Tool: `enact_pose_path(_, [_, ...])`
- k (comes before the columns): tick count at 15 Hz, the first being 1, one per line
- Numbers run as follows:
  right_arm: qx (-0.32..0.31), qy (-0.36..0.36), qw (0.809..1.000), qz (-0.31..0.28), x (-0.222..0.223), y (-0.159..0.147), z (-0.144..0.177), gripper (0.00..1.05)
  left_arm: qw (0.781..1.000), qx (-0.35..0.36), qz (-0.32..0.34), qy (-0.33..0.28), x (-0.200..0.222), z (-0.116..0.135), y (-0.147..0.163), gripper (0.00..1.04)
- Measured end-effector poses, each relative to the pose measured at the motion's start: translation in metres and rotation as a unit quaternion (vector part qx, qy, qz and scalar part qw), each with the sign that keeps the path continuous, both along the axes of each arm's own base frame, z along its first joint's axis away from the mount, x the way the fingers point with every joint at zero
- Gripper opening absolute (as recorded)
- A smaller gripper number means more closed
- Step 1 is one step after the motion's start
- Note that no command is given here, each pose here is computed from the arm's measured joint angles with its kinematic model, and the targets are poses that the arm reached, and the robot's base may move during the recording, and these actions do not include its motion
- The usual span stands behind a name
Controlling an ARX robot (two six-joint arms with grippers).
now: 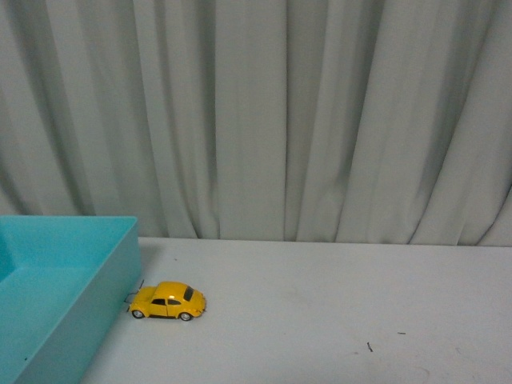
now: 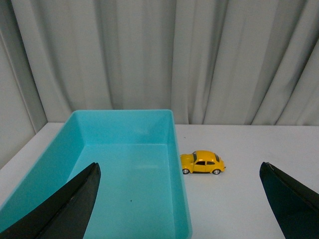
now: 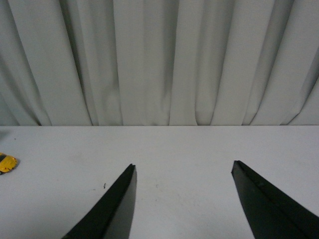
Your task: Wind up and store yellow beetle toy
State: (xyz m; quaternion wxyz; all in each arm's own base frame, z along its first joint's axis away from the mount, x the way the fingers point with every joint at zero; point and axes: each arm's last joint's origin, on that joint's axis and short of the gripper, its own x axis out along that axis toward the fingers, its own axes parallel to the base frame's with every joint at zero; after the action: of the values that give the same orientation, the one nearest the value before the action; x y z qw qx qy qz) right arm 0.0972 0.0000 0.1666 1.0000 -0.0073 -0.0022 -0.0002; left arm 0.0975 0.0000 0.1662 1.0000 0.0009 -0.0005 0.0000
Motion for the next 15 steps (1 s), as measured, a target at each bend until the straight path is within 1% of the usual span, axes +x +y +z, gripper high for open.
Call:
enact_pose_path(1, [0.0,0.0,1.0,0.0,0.0,0.0,0.0,0.72,1.0,0.0,0.0,0.0,0.0,0.0,0.0,0.98])
enact_pose_path(2, [0.0,0.0,1.0,0.0,0.0,0.0,0.0,0.86,0.991,-0.062,0.026,0.115,-0.001,0.0,0.001,0.98])
enact_pose_path(3, [0.0,0.0,1.0,0.0,0.0,0.0,0.0,1.0,0.972,-0.151,0.069,0.168,0.008,0.019,0.006,0.98])
enact_pose_path(4, [0.0,0.0,1.0,0.0,0.0,0.0,0.0,0.98,0.973,-0.177,0.074,0.13,0.017,0.04,0.006,0.98])
enact_pose_path(5, [0.0,0.0,1.0,0.0,0.0,0.0,0.0,0.98,0.98,-0.18,0.046,0.068,0.037,0.076,0.0,0.98])
enact_pose_path(6, [0.0,0.0,1.0,-0.001,0.0,0.0,0.0,0.98,0.984,-0.168,0.025,0.047,0.06,0.092,-0.005,0.98])
enact_pose_path(7, [0.0,0.0,1.0,0.0,0.0,0.0,0.0,0.98,0.988,-0.146,0.011,0.05,0.084,0.096,-0.011,0.98])
enact_pose_path(8, [0.0,0.0,1.0,0.0,0.0,0.0,0.0,0.98,0.992,-0.109,-0.003,0.064,0.121,0.096,-0.015,0.98])
enact_pose_path(9, [0.0,0.0,1.0,0.0,0.0,0.0,0.0,0.98,0.993,-0.066,-0.018,0.092,0.157,0.093,-0.018,0.98])
enact_pose_path(10, [0.0,0.0,1.0,0.0,0.0,0.0,0.0,0.98,0.992,-0.015,-0.04,0.122,0.196,0.089,-0.025,0.98])
enact_pose_path(11, [0.0,0.0,1.0,0.0,0.0,0.0,0.0,0.98,0.984,0.045,-0.084,0.151,0.236,0.086,-0.036,0.98])
enact_pose_path(12, [0.0,0.0,1.0,0.0,0.0,0.0,0.0,0.98,0.97,0.115,-0.127,0.174,0.273,0.082,-0.052,0.98])
enact_pose_path(13, [0.0,0.0,1.0,0.0,0.0,0.0,0.0,0.98,0.951,0.172,-0.171,0.191,0.295,0.079,-0.066,0.98])
enact_pose_path(14, [0.0,0.0,1.0,0.0,0.0,0.0,0.0,0.98,0.91,0.264,-0.231,0.221,0.317,0.072,-0.086,0.98])
enact_pose_path(15, [0.0,0.0,1.0,0.0,0.0,0.0,0.0,0.98,0.876,0.325,-0.266,0.239,0.326,0.068,-0.097,0.98])
